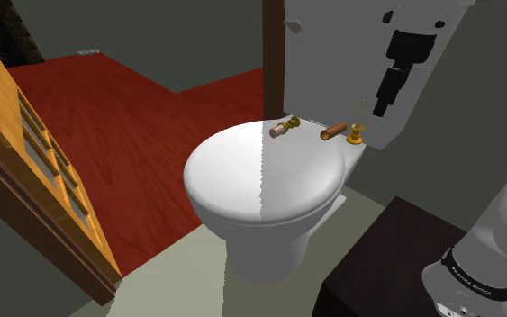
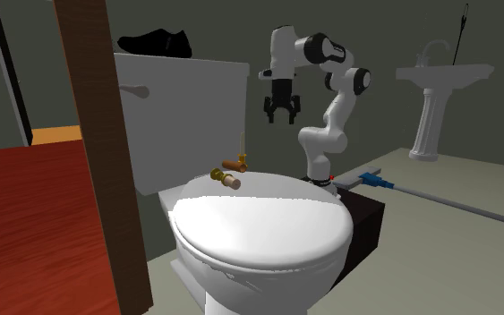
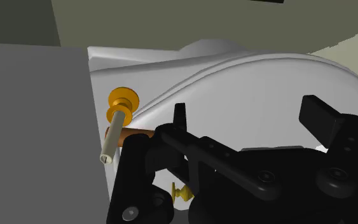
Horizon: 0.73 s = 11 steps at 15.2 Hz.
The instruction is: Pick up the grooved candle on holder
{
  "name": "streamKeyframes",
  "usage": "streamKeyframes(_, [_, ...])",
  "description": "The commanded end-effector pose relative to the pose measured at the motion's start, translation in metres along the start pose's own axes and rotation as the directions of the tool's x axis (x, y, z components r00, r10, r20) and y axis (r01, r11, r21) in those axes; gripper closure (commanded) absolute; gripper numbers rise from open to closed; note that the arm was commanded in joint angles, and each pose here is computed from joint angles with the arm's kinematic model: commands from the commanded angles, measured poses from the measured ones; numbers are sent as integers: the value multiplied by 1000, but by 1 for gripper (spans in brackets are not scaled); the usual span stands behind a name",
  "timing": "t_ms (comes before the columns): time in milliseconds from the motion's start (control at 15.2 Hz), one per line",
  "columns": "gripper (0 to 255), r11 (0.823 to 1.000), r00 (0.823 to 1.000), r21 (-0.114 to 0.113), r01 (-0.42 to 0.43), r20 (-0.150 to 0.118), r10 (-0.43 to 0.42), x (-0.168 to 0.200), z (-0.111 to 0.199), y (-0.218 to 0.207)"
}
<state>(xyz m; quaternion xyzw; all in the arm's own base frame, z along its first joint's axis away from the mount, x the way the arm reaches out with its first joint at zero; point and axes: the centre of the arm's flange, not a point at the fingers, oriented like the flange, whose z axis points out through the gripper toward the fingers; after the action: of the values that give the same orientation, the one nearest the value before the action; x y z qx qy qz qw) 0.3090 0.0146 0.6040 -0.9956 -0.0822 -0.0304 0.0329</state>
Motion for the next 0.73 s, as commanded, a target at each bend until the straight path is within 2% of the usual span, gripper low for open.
streamKeyframes(0, [0, 1000, 1000, 0, 0, 0, 0, 0, 0, 0])
streamKeyframes(660, [0, 986, 986, -48, 159, -48, -161, 109, 60, 2])
